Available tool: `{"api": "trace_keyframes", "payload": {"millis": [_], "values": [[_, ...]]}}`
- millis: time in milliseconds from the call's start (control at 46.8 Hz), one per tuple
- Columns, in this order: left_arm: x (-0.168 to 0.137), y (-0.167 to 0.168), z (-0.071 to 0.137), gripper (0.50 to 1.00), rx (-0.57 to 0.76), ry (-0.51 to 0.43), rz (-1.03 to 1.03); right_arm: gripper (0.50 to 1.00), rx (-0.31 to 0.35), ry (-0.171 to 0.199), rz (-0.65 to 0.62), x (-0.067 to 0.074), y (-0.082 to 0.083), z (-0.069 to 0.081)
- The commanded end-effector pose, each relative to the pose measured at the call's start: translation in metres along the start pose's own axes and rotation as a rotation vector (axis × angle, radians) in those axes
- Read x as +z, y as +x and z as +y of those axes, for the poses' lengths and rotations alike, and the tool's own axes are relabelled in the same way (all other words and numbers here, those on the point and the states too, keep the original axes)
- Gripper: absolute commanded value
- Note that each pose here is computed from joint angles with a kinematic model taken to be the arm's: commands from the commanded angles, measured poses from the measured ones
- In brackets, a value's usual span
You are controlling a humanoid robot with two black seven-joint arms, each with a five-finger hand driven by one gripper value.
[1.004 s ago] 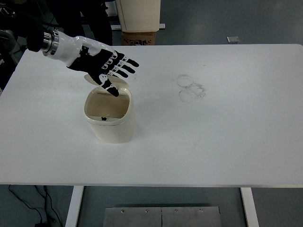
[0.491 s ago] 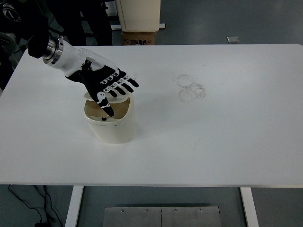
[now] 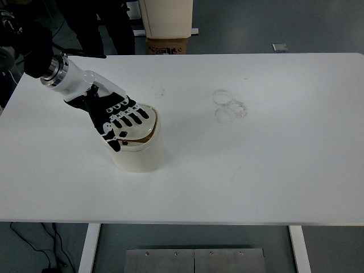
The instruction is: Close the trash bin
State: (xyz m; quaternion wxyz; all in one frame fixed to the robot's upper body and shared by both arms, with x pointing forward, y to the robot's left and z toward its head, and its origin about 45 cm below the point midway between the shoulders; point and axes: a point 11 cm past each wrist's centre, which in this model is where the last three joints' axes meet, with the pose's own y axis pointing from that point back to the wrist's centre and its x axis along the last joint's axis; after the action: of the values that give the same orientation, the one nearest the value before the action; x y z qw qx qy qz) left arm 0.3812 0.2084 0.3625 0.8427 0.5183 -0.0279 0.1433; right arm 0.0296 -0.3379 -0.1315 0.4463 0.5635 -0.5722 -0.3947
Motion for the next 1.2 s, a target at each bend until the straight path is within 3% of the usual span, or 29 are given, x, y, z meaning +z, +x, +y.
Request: {"api": "trace_keyframes", "payload": {"millis": [0, 705, 1175], "values": [[0.0, -0.001, 0.0, 1.0, -0.002, 0.01, -0.005, 0.991, 0.0, 0.0, 0.001, 0.0, 0.0, 0.0], [-0.001, -0.009, -0.012, 1.0, -0.037, 0.045, -0.023, 0.991, 0.001, -0.001, -0.002, 0.0, 0.0, 0.0], [0.0, -0.002, -0.006, 1.0, -0.01, 0.033, -0.018, 0.991, 0.0, 0.001, 0.001, -0.001, 0.0, 0.0]]}}
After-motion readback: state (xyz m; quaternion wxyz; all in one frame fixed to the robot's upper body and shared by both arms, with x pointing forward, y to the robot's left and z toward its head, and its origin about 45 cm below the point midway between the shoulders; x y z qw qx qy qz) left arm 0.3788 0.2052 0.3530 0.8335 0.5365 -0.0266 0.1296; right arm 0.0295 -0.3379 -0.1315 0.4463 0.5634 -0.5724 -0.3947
